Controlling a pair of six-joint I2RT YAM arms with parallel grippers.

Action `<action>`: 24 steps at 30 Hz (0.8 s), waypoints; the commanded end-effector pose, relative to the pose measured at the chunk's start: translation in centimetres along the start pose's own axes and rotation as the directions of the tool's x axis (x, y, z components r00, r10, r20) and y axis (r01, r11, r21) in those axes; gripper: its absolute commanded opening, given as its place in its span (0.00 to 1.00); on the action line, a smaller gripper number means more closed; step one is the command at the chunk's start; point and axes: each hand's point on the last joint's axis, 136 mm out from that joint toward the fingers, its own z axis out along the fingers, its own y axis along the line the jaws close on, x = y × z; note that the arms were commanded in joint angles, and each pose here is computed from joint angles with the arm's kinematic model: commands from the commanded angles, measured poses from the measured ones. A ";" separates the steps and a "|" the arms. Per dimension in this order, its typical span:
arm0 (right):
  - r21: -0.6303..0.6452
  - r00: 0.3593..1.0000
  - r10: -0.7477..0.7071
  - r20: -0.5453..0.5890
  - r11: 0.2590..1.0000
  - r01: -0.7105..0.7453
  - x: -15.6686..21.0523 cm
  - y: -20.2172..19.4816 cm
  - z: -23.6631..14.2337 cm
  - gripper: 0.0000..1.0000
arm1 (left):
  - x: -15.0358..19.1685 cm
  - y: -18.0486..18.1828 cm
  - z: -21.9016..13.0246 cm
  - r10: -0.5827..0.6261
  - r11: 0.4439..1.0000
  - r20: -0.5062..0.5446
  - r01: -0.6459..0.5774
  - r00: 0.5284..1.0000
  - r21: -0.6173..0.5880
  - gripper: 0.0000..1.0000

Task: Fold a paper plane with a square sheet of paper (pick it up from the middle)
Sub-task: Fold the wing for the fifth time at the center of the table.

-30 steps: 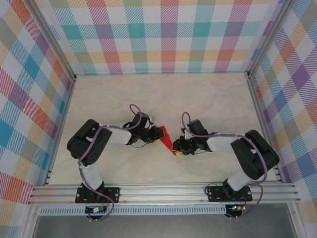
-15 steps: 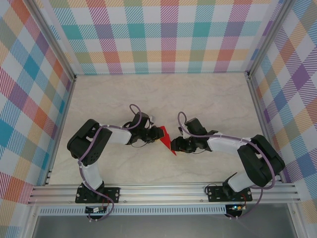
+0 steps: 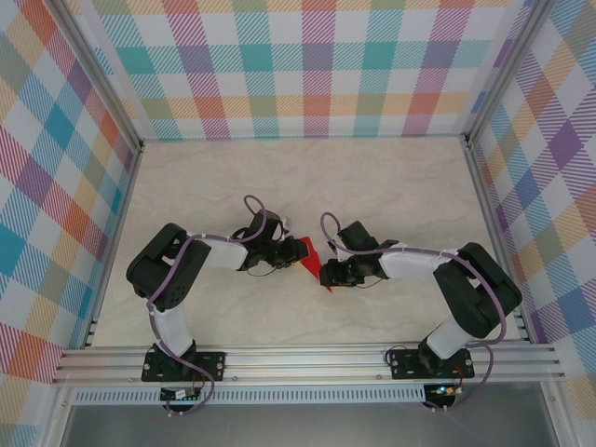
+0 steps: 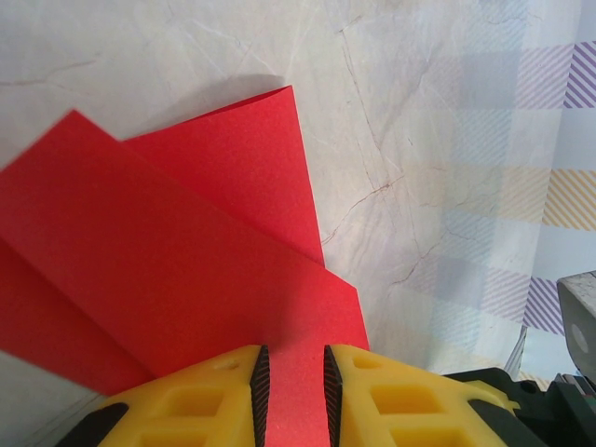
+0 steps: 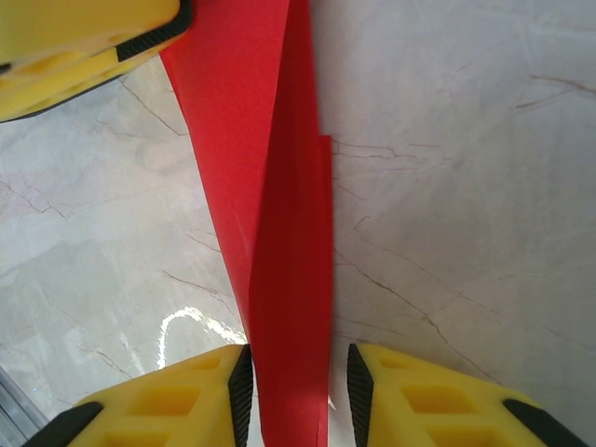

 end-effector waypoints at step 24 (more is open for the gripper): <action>0.097 0.996 0.057 -0.065 0.994 -0.050 1.8 -2.5 1.2 0.11 | 2.0 4.1 1.5 -0.040 0.992 -0.060 0.032 0.997 -0.125 0.24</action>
